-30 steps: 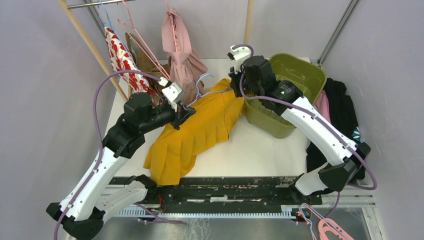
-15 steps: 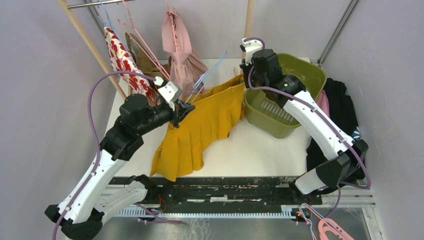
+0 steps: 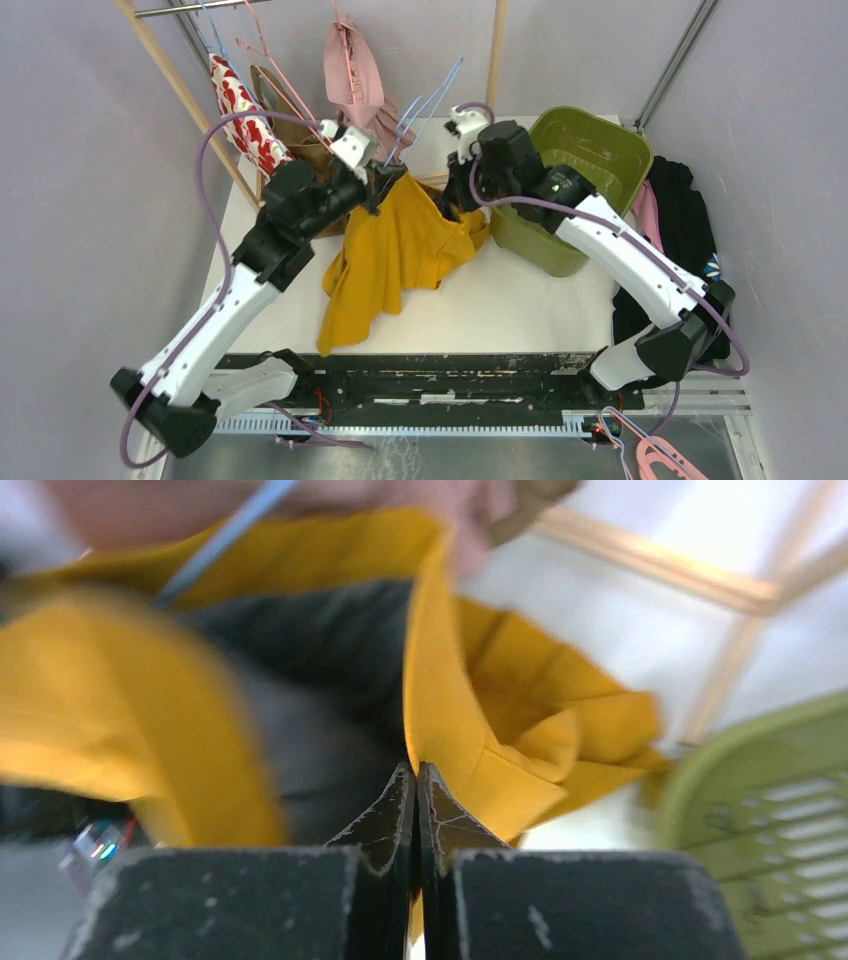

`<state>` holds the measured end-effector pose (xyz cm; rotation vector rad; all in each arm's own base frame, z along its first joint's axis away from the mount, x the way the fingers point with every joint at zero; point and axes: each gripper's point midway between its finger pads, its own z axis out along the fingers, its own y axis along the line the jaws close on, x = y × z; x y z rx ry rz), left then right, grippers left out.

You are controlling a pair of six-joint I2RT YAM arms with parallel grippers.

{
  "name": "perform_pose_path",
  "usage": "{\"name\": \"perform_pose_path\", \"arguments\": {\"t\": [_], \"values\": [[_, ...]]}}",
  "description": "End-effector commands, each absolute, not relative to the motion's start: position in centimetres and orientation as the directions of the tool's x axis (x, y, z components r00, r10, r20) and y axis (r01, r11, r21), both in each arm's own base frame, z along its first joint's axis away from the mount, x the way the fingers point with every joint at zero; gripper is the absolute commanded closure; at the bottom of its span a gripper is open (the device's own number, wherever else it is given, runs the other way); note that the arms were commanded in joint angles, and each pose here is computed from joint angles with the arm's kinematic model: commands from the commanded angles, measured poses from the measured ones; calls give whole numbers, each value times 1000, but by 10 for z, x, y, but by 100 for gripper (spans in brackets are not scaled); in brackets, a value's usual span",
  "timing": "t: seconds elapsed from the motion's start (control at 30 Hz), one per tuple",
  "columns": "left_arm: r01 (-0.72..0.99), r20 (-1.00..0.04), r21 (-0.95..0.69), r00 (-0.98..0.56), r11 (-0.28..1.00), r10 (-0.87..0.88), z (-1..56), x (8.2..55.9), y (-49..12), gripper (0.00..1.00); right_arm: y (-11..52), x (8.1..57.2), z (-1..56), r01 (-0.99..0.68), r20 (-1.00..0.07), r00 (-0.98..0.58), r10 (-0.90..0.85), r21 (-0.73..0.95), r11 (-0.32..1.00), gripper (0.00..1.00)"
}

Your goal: Remove the skirt from the hanger

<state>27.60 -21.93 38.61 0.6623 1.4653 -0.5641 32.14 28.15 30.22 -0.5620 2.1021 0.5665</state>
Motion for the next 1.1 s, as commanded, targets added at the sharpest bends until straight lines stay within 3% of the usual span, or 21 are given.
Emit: {"name": "perform_pose_path", "arguments": {"t": [0.0, 0.63, 1.07], "values": [[709, -951, 59, 253, 703, -175, 484, 300, -240, 97, 312, 273, 315, -642, -828, -543, -137, 305, 704, 99], [547, -729, -29, 561, 837, -392, 611, 343, -218, 97, 302, 225, 237, -594, -726, -650, -226, 298, 747, 99], [336, -582, -27, 760, 941, -289, 674, 345, -181, 97, 249, 184, 189, -578, -612, -710, -349, 223, 785, 99]]}}
